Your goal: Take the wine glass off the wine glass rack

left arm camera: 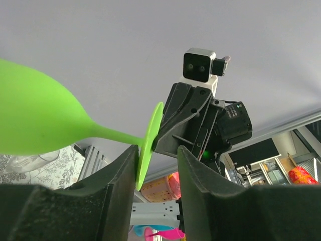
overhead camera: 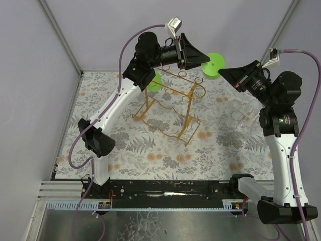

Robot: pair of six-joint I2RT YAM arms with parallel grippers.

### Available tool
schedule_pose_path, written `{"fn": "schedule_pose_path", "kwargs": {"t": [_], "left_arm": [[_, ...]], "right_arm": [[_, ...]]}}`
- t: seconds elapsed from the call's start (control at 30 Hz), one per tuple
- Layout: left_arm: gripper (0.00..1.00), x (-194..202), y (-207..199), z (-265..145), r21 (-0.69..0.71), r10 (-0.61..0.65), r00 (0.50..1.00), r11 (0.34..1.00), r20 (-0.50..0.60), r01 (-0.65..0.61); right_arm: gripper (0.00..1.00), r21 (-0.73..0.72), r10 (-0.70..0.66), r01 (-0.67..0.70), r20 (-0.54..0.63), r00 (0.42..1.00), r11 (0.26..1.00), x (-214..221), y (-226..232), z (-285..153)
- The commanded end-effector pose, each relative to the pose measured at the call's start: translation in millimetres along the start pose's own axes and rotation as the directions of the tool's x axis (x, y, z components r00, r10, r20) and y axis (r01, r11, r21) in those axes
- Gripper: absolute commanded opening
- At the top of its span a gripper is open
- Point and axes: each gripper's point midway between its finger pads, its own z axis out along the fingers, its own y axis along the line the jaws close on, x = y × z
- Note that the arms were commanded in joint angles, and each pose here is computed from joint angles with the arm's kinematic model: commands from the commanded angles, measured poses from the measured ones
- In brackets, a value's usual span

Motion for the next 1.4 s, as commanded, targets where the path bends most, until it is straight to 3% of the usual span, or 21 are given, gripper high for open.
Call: {"fn": "schedule_pose_path", "kwargs": {"t": [0.0,0.13,0.27,0.37,0.47,0.53,0.6,0.67,0.83,0.93,1.1,1.27,1.37], "left_arm": [[0.34,3.7,-39.3,-3.3,0.099,0.055,0.998,0.994,0.007,-0.055],[0.23,9.8,-43.2,-2.6,0.109,0.051,0.999,0.993,-0.004,-0.051],[0.00,14.5,-46.7,-0.2,0.121,0.059,0.998,0.991,-0.013,-0.057],[0.00,16.3,-53.5,-0.2,0.146,0.089,0.996,0.986,-0.017,-0.086],[0.00,15.4,-65.5,-2.6,0.190,0.183,0.983,0.966,-0.012,-0.177],[0.00,17.6,-73.4,-7.1,0.228,0.313,0.950,0.925,-0.010,-0.303],[0.00,21.2,-77.9,-10.8,0.253,0.476,0.880,0.851,0.001,-0.461],[0.00,26.5,-77.3,-15.0,0.262,0.620,0.784,0.755,0.013,-0.601],[0.00,34.5,-73.2,-24.5,0.258,0.838,0.541,0.508,0.073,-0.821],[0.00,44.0,-75.3,-28.4,0.259,0.921,0.374,0.335,0.114,-0.906],[0.00,78.3,-69.7,-36.1,0.293,0.984,0.083,0.035,0.156,-0.955],[0.00,107.7,-66.3,-44.4,0.343,0.983,-0.042,-0.102,0.177,-0.934],[0.00,128.4,-61.9,-47.6,0.373,0.967,-0.146,-0.217,0.210,-0.902]], "right_arm": [[0.00,-0.043,-0.043,0.044,0.015,0.999,0.998,-5.2,11.0,-1.9],[0.00,-0.049,-0.041,0.042,0.016,0.999,0.998,-7.0,14.2,-2.1],[0.00,-0.055,-0.042,0.043,0.016,0.999,0.998,-7.6,19.4,-5.0],[0.03,-0.064,-0.041,0.043,0.027,0.999,0.997,-9.7,26.5,-9.2],[0.36,-0.056,-0.092,0.096,0.072,0.993,0.994,-18.0,37.3,-18.8],[0.59,-0.001,-0.142,0.144,0.140,0.980,0.990,-31.1,42.6,-29.9],[0.74,0.053,-0.188,0.181,0.200,0.962,0.982,-44.0,50.9,-44.2],[0.82,0.101,-0.218,0.199,0.240,0.946,0.975,-54.5,57.2,-55.2],[0.88,0.186,-0.236,0.188,0.279,0.931,0.964,-72.1,69.5,-72.6],[0.90,0.268,-0.167,0.106,0.217,0.962,0.958,-66.3,57.9,-73.8],[0.90,0.298,-0.071,0.038,0.103,0.992,0.954,-53.5,56.0,-66.9],[0.91,0.301,-0.012,0.002,0.030,0.999,0.954,-40.2,50.0,-60.4],[0.91,0.310,0.008,-0.005,-0.007,1.000,0.951,-32.3,43.1,-57.5]]}}
